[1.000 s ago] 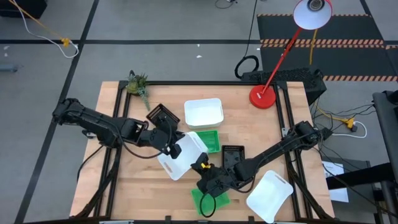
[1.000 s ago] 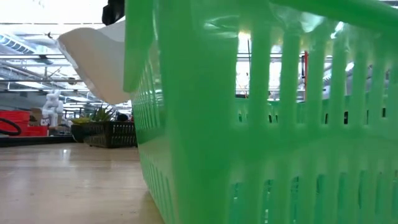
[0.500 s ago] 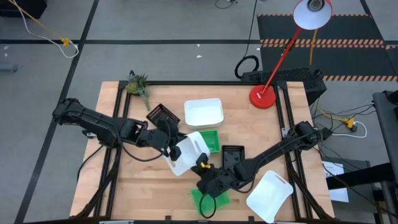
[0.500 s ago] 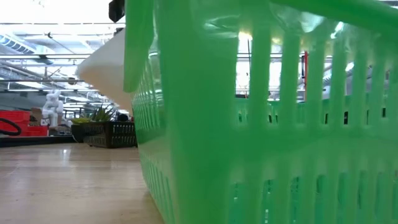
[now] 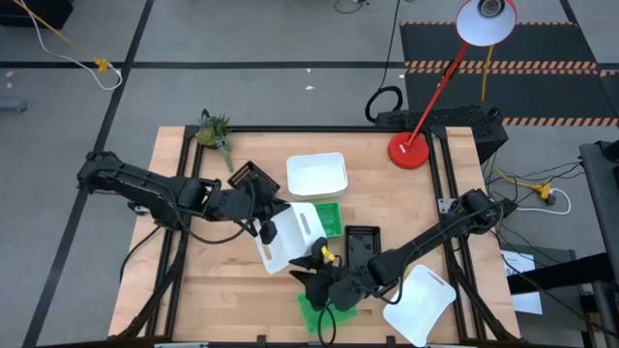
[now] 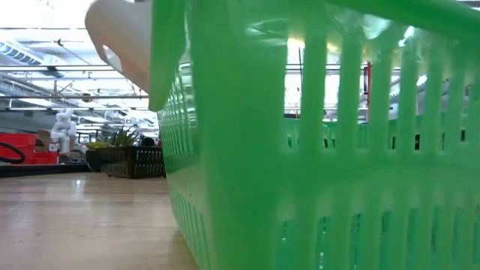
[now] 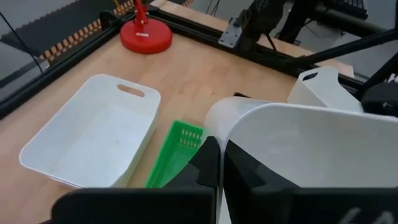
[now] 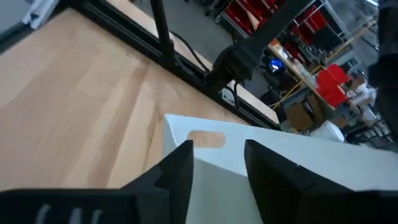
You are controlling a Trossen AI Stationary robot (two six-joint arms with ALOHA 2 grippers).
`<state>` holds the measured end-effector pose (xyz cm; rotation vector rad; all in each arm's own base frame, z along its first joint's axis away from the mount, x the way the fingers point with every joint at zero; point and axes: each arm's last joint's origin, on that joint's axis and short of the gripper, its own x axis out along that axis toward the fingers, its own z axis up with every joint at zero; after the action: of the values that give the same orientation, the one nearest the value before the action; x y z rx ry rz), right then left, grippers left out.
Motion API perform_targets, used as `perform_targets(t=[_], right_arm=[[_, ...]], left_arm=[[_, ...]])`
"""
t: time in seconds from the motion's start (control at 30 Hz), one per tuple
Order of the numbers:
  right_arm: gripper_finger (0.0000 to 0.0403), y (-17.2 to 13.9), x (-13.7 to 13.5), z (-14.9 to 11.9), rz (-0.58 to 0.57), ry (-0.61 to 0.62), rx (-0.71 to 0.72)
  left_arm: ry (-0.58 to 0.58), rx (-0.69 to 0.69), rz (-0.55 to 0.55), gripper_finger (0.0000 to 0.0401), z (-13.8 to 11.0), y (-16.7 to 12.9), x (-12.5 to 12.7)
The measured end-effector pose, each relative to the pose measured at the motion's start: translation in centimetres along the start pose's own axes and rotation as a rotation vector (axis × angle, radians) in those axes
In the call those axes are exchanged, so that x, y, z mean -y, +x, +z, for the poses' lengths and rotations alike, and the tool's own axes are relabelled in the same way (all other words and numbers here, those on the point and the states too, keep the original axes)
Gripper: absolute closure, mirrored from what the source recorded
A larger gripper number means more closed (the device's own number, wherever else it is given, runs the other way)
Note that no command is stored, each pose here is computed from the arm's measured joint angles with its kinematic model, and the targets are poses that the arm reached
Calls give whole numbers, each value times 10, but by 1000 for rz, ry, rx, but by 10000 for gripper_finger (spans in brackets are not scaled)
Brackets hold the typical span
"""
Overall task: Stack baskets by color
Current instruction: Stack the bottom left white bin on the top white bin
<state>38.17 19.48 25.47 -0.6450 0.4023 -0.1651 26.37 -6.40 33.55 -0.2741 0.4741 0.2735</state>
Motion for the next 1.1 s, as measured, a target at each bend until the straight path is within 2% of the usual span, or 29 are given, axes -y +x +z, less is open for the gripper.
perform_targets(t=[0.2,0.37,0.5,0.67,0.87,1.0,1.1], right_arm=[[239,-9,-10,-2,20,-262,-32],[241,-23,-17,5,-129,-437,-72],[242,-25,-18,9,-147,-388,-45],[242,-19,-16,3,-141,-427,-87],[247,-13,-5,-3,-354,-388,-226],[247,-11,-2,-3,-370,-285,-211],[247,-6,1,-4,-329,-99,-153]], left_arm=[[2,-10,5,395,-1,0,0],[-18,-21,47,396,-2,7,-5],[-20,-25,68,394,-1,11,-9],[-12,-2,125,396,-1,10,-11],[42,91,260,394,1,8,-10],[75,168,321,397,3,4,-4],[81,218,366,394,3,0,1]])
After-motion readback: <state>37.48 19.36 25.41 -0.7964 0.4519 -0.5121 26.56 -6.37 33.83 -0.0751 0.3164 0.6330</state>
